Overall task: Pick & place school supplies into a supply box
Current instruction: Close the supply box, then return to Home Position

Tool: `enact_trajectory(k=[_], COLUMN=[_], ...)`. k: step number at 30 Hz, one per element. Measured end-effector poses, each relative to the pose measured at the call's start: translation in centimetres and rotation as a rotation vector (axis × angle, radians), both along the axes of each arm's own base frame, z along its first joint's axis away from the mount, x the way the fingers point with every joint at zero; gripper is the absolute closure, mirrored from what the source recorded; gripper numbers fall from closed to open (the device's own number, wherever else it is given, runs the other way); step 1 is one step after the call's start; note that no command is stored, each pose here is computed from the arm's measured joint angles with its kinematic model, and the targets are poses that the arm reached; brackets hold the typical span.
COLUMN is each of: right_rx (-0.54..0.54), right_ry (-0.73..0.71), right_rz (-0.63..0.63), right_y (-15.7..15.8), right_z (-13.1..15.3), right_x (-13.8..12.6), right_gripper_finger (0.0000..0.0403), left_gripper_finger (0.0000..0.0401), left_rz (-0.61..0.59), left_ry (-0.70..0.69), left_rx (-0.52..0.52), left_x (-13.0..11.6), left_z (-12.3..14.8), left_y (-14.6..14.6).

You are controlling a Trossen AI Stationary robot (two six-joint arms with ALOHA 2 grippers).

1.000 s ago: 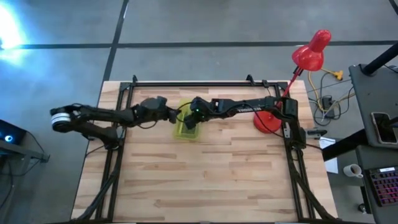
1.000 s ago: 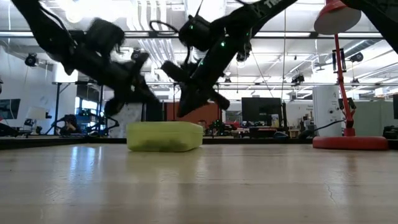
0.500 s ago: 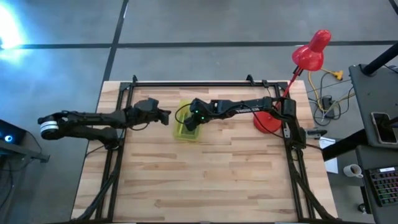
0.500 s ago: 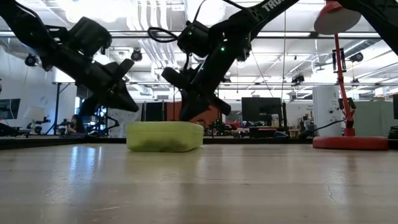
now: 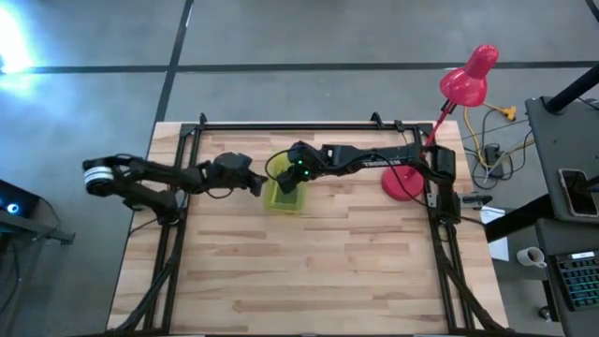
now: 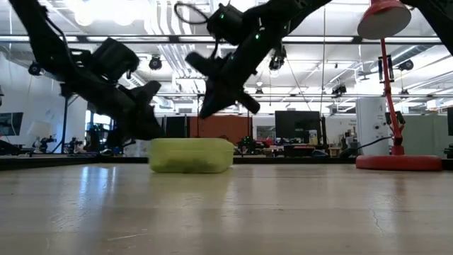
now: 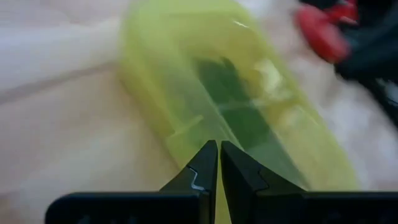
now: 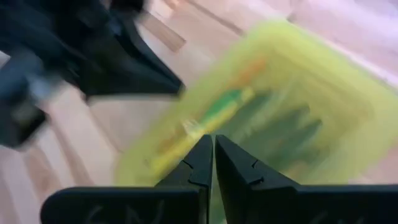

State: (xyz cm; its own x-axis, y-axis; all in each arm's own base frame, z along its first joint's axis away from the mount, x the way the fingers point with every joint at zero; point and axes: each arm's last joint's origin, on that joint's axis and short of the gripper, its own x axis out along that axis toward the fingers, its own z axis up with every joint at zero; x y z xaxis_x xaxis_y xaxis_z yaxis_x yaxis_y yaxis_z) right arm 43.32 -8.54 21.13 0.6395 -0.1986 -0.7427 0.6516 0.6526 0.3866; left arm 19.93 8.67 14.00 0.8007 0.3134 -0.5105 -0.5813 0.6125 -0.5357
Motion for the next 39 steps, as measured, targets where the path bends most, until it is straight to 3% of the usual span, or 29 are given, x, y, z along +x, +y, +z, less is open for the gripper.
enact_trajectory(k=[3, 8, 12, 14, 17, 19, 23, 28, 32, 36, 39], right_rx=[-0.01, -0.048, -0.111, -0.171, -0.247, -0.284, -0.28, -0.329, -0.333, -0.447, -0.39], right_ry=[-0.027, -0.033, 0.056, 0.094, 0.093, 0.075, -0.06, -0.282, -0.523, -0.629, -0.624], right_rz=[0.0, -0.032, -0.084, -0.128, -0.158, -0.087, 0.17, 0.167, 0.108, 0.291, 0.493], right_y=[0.0, 0.1, 0.3, 0.7, 1.6, 2.1, 3.1, 4.5, 5.7, 7.1, 8.0], right_z=[1.2, 2.8, 4.2, 5.6, 8.7, 11.0, 16.5, 22.9, 26.6, 27.1, 24.7], right_x=[-0.3, -1.1, -2.8, -4.1, -6.3, -7.9, -12.7, -20.9, -27.6, -31.1, -31.3], right_gripper_finger=[0.039, 0.039, 0.039, 0.039, 0.039, 0.039, 0.039, 0.039, 0.039, 0.039, 0.039], left_gripper_finger=[0.0395, 0.0395, 0.0395, 0.0395, 0.0395, 0.0395, 0.0395, 0.0395, 0.0395, 0.0395, 0.0395], left_rz=[-0.048, -0.011, -0.024, -0.029, -0.048, -0.069, -0.113, -0.135, -0.067, -0.032, -0.061], left_ry=[-0.008, 0.093, -0.021, -0.014, -0.13, -0.226, -0.457, -0.674, -0.776, -0.766, -0.76], left_rx=[-0.016, -0.086, -0.02, -0.008, 0.036, 0.044, 0.119, 0.313, 0.384, 0.369, 0.293], left_x=[1.1, 1.0, 1.3, 0.8, 0.3, -0.4, -2.7, -6.5, -8.7, -8.9, -8.6], left_z=[-0.7, -2.8, -0.7, -0.2, 2.5, 4.4, 9.1, 13.1, 14.2, 13.5, 12.9], left_y=[0.4, 0.6, 0.8, 0.6, 0.3, -0.1, -1.4, -3.1, -3.9, -3.9, -4.0])
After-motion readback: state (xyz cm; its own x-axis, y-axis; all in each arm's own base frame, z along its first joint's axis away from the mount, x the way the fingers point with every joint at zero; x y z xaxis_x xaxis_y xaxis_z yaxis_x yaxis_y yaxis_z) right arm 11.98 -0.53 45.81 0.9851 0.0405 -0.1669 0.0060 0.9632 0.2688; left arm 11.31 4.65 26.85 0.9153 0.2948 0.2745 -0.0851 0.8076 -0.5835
